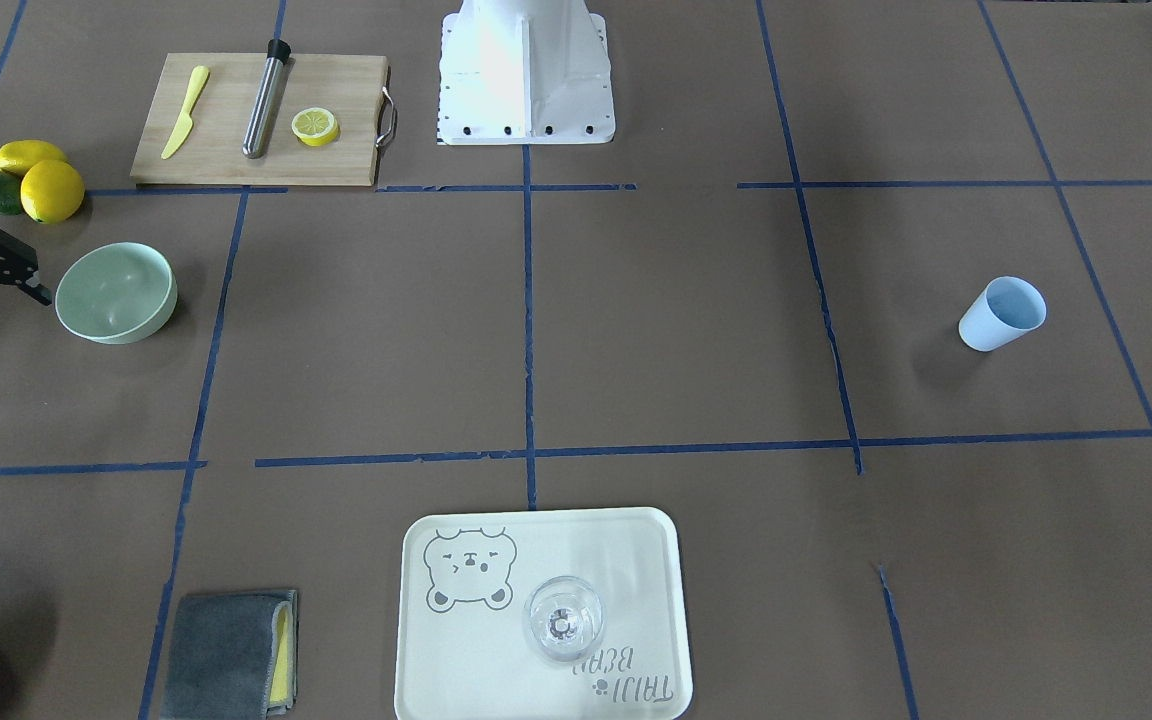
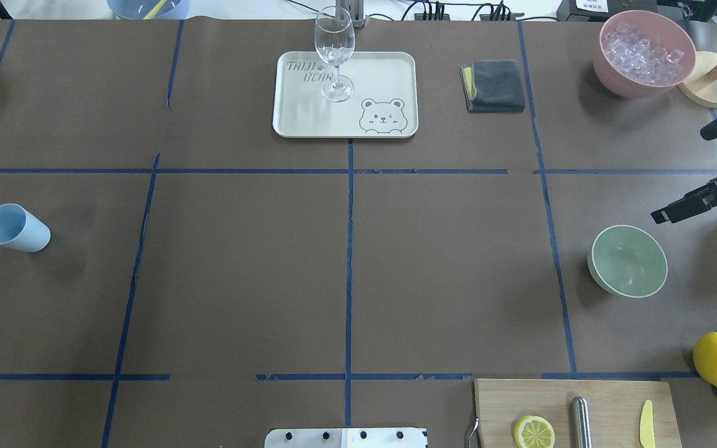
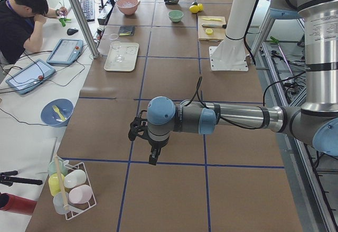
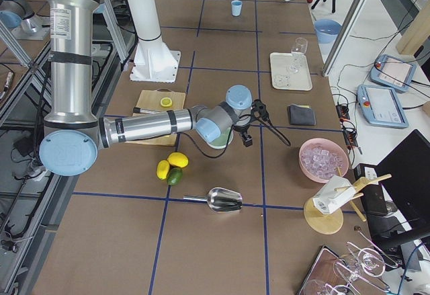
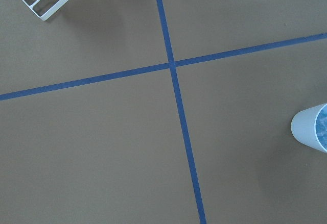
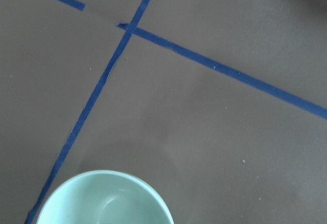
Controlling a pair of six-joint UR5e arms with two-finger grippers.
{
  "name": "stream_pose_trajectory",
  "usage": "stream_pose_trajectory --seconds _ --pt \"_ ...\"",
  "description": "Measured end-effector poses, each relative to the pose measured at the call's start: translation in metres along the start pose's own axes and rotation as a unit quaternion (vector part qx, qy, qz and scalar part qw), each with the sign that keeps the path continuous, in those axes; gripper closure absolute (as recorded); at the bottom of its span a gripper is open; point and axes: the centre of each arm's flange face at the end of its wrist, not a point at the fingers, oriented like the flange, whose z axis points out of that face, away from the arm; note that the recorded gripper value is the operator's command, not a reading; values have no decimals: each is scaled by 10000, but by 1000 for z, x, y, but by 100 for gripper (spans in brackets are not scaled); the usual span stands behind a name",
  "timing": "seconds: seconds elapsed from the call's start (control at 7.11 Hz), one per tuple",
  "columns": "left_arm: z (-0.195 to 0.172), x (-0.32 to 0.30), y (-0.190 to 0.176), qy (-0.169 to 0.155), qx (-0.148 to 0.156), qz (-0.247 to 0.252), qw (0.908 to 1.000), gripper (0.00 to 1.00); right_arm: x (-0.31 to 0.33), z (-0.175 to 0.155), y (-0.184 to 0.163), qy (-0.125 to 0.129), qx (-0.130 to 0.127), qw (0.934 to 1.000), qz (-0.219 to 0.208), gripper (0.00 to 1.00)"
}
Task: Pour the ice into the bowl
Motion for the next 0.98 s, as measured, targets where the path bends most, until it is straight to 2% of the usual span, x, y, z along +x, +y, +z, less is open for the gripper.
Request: stream_pose_trajectory --seconds 0.28,0.42,0.56,0.7,0.84,0.98 --pt "0 1 -1 5 3 11 10000 0 -3 29 15 3 -275 9996 -57 0" --pt "0 1 -1 7 4 13 10000 0 1 44 21 19 -333 9994 -110 1" --pt "0 1 -1 7 4 13 10000 0 5 55 26 42 -356 9992 -165 32" --pt "0 1 -1 8 4 12 10000 0 7 62 28 85 -350 9991 -217 93" --pt "0 1 -1 8 3 11 10000 0 7 66 29 108 -340 9990 -252 100" --pt "0 1 -1 9 -1 7 10000 0 6 65 29 106 -326 9990 -271 100"
